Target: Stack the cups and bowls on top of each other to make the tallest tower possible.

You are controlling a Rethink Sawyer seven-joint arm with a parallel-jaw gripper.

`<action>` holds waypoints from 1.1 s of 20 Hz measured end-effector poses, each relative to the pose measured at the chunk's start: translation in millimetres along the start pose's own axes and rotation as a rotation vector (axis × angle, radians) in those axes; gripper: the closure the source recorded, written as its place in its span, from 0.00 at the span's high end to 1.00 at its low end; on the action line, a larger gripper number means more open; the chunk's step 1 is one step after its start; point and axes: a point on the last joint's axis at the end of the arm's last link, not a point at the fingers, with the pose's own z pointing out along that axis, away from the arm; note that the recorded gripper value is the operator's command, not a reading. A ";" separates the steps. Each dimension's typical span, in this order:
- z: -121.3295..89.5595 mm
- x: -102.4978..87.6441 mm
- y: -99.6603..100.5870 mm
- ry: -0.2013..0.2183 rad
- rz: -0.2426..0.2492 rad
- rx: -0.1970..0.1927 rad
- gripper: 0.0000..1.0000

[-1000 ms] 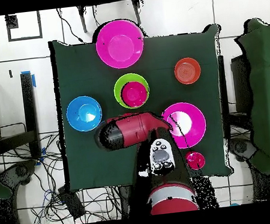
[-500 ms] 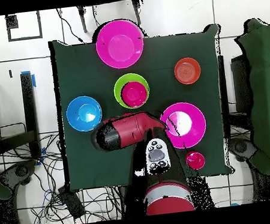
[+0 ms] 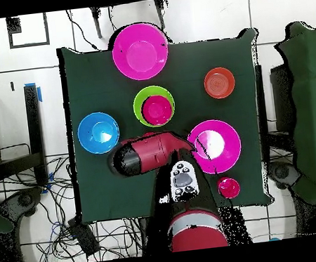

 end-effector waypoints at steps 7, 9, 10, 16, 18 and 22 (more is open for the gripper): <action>25.1 11.9 7.8 0.017 -0.007 -0.017 1.00; 29.7 14.4 9.6 0.021 -0.009 -0.020 1.00; 32.7 16.1 10.9 0.023 -0.011 -0.022 1.00; 47.4 23.5 17.1 0.027 -0.017 -0.032 1.00; 53.4 26.8 18.9 0.028 -0.018 -0.036 1.00; 61.3 31.9 20.8 0.036 -0.019 -0.041 1.00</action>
